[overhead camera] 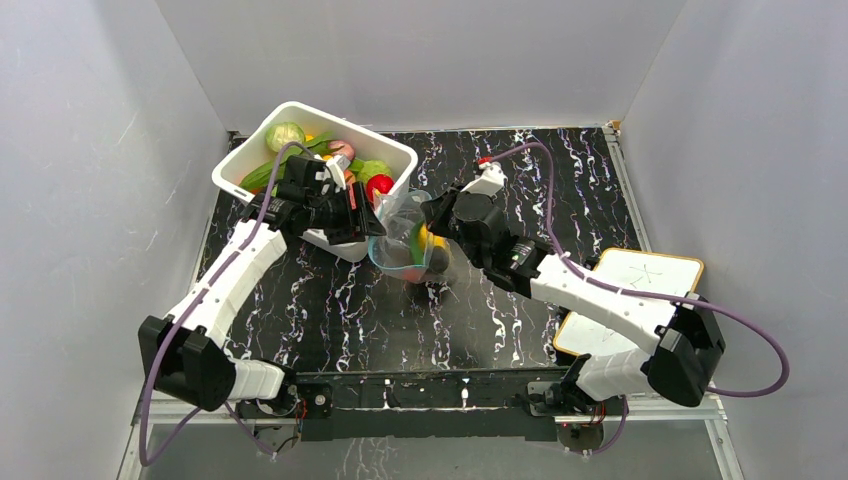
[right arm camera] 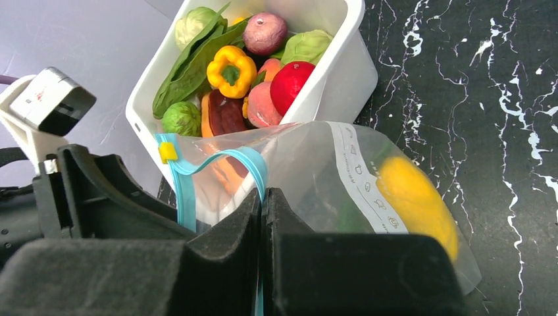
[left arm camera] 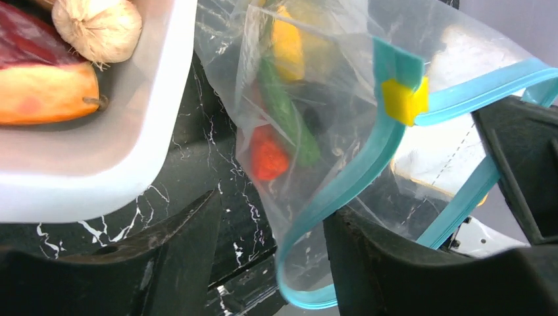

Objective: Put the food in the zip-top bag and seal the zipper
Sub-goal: Adjust the zipper food storage bag at the center of the board.

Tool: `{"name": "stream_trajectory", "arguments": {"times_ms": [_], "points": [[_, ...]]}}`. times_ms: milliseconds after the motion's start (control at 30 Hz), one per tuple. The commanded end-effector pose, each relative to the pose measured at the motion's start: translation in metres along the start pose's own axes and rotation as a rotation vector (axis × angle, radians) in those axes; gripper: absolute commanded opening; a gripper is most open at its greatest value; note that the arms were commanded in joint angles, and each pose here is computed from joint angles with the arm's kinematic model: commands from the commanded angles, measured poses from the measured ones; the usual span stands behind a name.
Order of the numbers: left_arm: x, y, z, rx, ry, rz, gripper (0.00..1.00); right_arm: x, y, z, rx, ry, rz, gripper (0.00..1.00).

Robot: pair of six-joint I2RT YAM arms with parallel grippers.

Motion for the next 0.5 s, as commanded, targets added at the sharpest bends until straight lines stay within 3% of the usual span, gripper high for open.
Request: {"name": "stream_trajectory", "arguments": {"times_ms": [0,100,167,367,467], "points": [[0.002,-0.002,-0.015,0.0,0.113,0.022,0.45,-0.014,-0.031,0.019,0.051,-0.063,-0.076,0.0],[0.002,-0.004,-0.025,-0.01,0.183,0.029,0.12,-0.018,-0.031,0.017,0.009,-0.068,-0.066,0.0],[-0.001,-0.007,-0.034,-0.008,0.237,0.021,0.02,-0.021,-0.028,0.014,-0.05,-0.081,-0.045,0.0],[-0.005,-0.014,-0.06,0.006,0.455,0.023,0.0,-0.054,-0.045,0.009,-0.21,-0.122,-0.02,0.0],[0.003,-0.016,-0.061,-0.005,0.46,0.034,0.0,-0.072,-0.06,0.005,-0.21,-0.104,-0.045,0.0]]}}
Point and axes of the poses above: each gripper's point midway between its finger pads, its own x axis out along the fingers, its own z axis along the line the jaws close on, y = z × x, the point moved 6 cm from there along -x, back along the fingers, and after that the axes turned 5 degrees about -x, right-handed, at the moved point
